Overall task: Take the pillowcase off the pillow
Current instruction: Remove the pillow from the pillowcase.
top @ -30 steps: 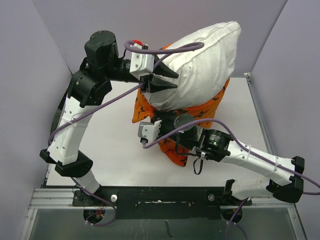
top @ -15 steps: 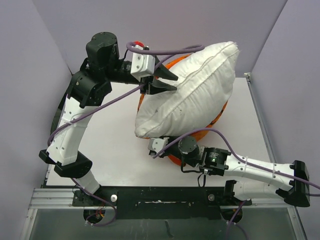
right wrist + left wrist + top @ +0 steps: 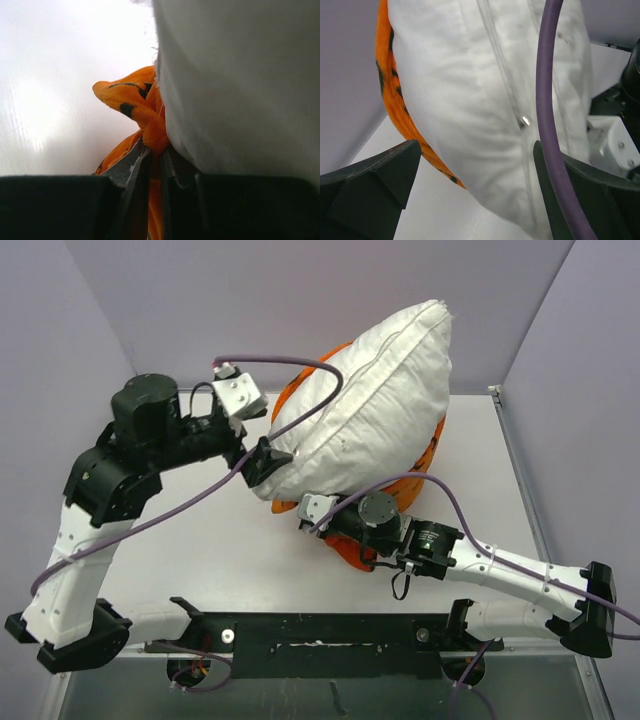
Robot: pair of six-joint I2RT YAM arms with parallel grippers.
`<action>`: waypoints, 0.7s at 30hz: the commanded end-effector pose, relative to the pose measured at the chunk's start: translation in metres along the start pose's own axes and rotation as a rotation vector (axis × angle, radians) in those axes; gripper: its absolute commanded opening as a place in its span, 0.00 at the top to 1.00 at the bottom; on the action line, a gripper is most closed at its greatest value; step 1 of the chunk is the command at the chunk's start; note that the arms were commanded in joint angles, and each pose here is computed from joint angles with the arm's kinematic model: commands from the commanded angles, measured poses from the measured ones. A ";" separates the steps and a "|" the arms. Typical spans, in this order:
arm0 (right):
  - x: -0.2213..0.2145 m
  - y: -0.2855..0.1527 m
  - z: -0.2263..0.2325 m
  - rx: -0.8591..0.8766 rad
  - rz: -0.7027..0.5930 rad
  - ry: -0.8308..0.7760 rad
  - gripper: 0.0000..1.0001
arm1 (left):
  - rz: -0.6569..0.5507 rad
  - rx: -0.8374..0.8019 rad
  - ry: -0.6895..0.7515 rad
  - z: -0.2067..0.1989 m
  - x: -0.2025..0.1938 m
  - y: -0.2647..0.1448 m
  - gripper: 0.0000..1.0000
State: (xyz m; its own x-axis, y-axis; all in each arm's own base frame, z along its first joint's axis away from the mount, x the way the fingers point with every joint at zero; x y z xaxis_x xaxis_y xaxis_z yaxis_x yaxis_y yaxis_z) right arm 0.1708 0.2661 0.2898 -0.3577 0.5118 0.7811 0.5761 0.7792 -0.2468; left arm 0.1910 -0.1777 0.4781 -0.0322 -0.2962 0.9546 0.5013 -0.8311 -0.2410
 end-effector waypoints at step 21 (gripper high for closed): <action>0.023 -0.002 -0.029 -0.089 -0.055 0.109 1.00 | -0.169 0.009 -0.310 0.002 0.002 0.025 0.02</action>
State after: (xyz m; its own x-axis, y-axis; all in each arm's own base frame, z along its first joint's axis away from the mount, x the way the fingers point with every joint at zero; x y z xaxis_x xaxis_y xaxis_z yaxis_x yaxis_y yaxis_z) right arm 0.1826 0.2650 0.3174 -0.3303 0.4467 0.8315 0.6002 0.7793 -0.1802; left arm 0.1987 -0.1858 0.4361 0.2167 -0.1574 0.9635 0.5215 -0.8156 -0.2506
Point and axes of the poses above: each gripper's point midway between its finger pads, its own y axis out along the fingers, its own z axis along the line the jaws close on, x = y × z, the point moved 7 cm from there along -y, back along the fingers, and after that the axes turned 2 degrees about y, right-handed, at the moved point
